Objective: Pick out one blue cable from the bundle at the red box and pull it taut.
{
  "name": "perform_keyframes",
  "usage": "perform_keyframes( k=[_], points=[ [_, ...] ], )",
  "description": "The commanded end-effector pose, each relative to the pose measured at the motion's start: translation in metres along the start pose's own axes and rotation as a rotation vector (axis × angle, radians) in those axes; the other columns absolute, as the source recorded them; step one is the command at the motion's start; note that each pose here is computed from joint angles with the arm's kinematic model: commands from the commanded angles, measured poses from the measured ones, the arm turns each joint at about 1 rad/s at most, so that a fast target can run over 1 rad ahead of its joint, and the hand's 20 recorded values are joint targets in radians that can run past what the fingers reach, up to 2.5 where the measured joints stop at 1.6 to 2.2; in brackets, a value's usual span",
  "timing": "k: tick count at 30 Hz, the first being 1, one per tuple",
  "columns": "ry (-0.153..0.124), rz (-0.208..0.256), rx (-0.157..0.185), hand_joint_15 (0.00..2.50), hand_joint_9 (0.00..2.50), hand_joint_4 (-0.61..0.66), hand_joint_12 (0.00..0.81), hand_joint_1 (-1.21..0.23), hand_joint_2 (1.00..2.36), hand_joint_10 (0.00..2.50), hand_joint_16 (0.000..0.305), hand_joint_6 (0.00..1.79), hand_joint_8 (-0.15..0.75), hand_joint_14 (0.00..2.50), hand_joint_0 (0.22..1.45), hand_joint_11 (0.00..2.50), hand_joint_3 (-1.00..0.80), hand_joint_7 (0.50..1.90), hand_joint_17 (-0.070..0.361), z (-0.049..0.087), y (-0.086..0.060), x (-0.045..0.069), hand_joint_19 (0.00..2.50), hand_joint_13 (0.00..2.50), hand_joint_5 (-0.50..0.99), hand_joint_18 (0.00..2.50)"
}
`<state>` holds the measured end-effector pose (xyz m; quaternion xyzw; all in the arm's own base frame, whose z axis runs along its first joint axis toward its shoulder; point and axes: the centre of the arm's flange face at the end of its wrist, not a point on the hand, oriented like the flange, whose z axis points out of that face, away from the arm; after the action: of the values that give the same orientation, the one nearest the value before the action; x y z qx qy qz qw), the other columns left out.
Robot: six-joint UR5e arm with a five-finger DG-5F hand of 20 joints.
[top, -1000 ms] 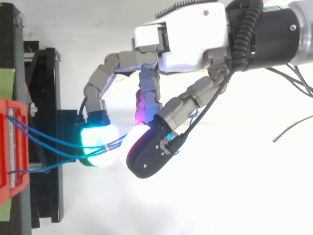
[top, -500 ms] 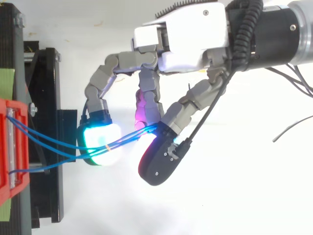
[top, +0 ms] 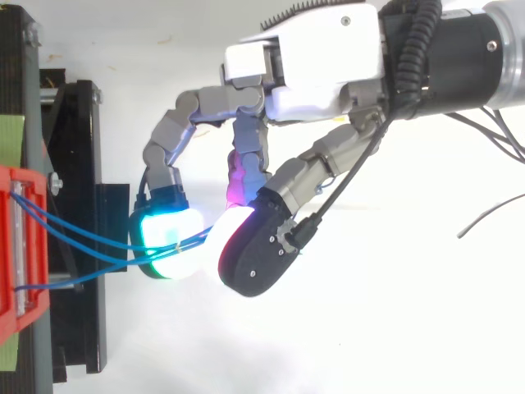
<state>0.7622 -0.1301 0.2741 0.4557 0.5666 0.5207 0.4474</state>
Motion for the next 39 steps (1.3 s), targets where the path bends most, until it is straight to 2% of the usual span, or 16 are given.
perform_keyframes(
  k=[1, 5, 10, 17, 18, 25, 29, 30, 34, 39],
  points=[
    [0.001, 0.0, 0.0, 0.46, 1.58, -0.05, 0.354, -0.63, 1.0, 0.03, 0.041, 0.9, 0.274, 0.02, 0.51, 0.76, -0.5, 0.81, 0.093, 0.0003, 0.0001, 0.0007, 0.56, 1.22, -0.04, 1.04],
    [0.001, -0.001, -0.003, 0.48, 1.57, -0.08, 0.336, -0.65, 1.0, 0.03, 0.038, 0.9, 0.257, 0.02, 0.57, 0.77, -0.49, 0.83, 0.085, 0.0006, 0.0004, 0.0006, 0.6, 1.21, -0.04, 1.01],
    [0.002, 0.0, 0.0, 0.48, 1.61, -0.09, 0.342, -0.74, 1.02, 0.03, 0.038, 0.9, 0.258, 0.02, 0.58, 0.79, -0.31, 0.85, 0.085, -0.0001, 0.0001, -0.0001, 0.6, 1.23, -0.04, 1.02],
    [0.005, -0.001, -0.001, 0.49, 1.59, -0.11, 0.342, -0.81, 1.02, 0.03, 0.039, 0.91, 0.257, 0.02, 0.58, 0.77, -0.19, 0.87, 0.087, -0.0005, 0.0, -0.0008, 0.6, 1.24, -0.03, 1.03],
    [0.005, -0.001, -0.001, 0.47, 1.61, -0.11, 0.361, -0.82, 1.02, 0.03, 0.043, 0.91, 0.276, 0.02, 0.58, 0.76, -0.16, 0.87, 0.096, -0.0005, 0.0, -0.0008, 0.57, 1.25, -0.03, 1.07],
    [0.005, -0.001, -0.004, 0.45, 1.51, -0.06, 0.394, -0.84, 1.02, 0.03, 0.051, 0.93, 0.294, 0.02, 0.57, 0.73, -0.11, 0.8, 0.115, -0.0002, 0.0003, -0.0009, 0.54, 1.21, -0.04, 1.09],
    [0.005, -0.001, -0.005, 0.46, 1.41, -0.01, 0.382, -0.83, 1.01, 0.03, 0.047, 0.94, 0.284, 0.02, 0.62, 0.75, -0.17, 0.73, 0.106, 0.0, 0.0011, -0.001, 0.55, 1.16, -0.08, 1.02],
    [0.005, -0.001, -0.004, 0.47, 1.38, -0.01, 0.359, -0.82, 1.02, 0.03, 0.042, 0.94, 0.266, 0.02, 0.62, 0.77, -0.23, 0.72, 0.095, -0.0002, 0.0003, -0.0009, 0.59, 1.13, -0.09, 0.97],
    [0.005, 0.0, -0.002, 0.47, 1.38, 0.01, 0.35, -0.75, 1.0, 0.03, 0.041, 0.94, 0.26, 0.02, 0.6, 0.77, -0.44, 0.7, 0.091, -0.0003, 0.0008, -0.0009, 0.59, 1.12, -0.09, 0.95],
    [0.005, 0.0, -0.001, 0.48, 1.42, 0.01, 0.357, -0.62, 1.0, 0.03, 0.042, 0.93, 0.276, 0.02, 0.56, 0.77, -0.5, 0.73, 0.095, -0.0004, 0.0006, -0.0008, 0.6, 1.13, -0.08, 0.96]
  ],
)
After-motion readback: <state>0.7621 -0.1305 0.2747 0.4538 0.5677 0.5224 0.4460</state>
